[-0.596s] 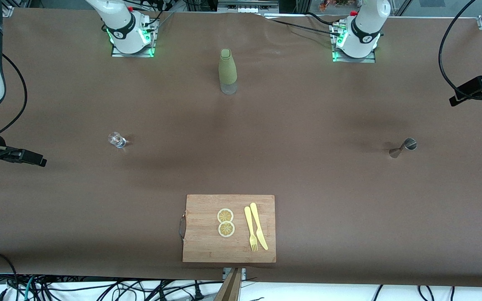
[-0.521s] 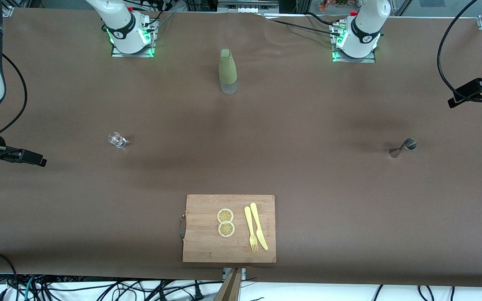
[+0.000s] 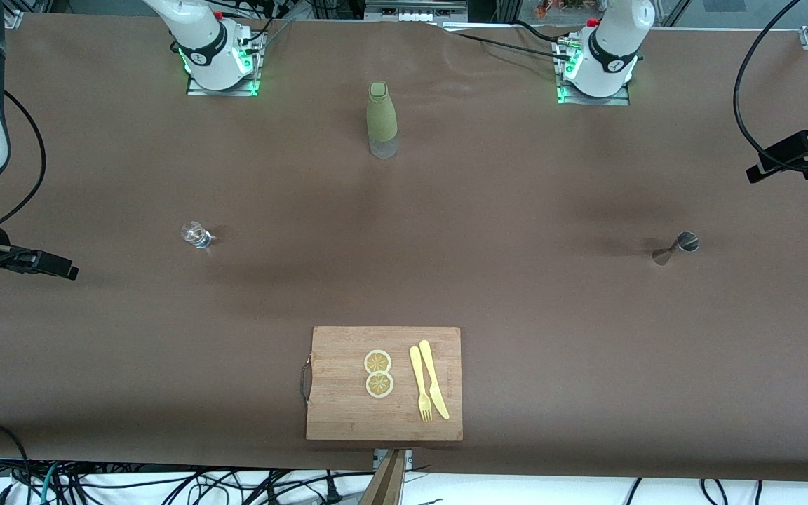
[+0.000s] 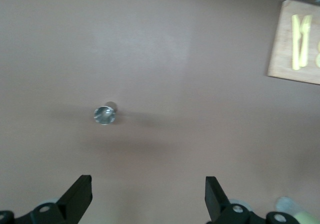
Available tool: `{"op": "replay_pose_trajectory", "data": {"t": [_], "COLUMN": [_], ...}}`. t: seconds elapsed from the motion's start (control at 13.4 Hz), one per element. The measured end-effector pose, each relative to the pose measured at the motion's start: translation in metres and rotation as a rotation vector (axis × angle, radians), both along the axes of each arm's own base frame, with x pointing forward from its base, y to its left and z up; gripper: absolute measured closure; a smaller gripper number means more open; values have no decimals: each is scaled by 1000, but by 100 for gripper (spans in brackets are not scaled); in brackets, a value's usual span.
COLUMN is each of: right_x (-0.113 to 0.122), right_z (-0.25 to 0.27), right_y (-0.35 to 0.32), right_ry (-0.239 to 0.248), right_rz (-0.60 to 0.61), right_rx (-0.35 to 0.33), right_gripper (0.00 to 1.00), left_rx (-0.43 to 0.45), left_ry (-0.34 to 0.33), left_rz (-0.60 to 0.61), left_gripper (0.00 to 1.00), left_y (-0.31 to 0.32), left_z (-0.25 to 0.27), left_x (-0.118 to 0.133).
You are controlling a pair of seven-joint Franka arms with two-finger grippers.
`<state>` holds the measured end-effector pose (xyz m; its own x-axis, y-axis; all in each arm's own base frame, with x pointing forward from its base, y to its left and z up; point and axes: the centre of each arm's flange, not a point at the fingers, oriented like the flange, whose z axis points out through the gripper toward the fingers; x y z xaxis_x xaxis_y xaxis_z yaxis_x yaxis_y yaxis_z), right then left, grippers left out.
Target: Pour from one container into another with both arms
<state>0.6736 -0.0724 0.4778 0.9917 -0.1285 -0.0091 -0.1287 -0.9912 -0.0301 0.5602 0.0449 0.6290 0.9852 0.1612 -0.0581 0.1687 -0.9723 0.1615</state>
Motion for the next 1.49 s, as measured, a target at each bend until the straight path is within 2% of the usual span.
{"op": "replay_pose_trajectory", "data": {"t": [0.22, 0.89, 1.27, 1.49], "right_x": [0, 0, 1, 1], "right_z": [0, 2, 3, 4], "right_y": [0, -1, -1, -1], "right_ry": [0, -6, -8, -10], "right_rz": [0, -2, -2, -1], "right_rx": [0, -1, -1, -1], "right_gripper": [0, 0, 0, 0], "left_rx": [-37, -28, 104, 135], "left_ry": [0, 5, -24, 16], "left_rz": [27, 21, -29, -29], "left_gripper": [0, 0, 0, 0], "left_y": [13, 12, -4, 1], "left_z": [-2, -1, 20, 2], "left_x": [0, -2, -12, -7]}}
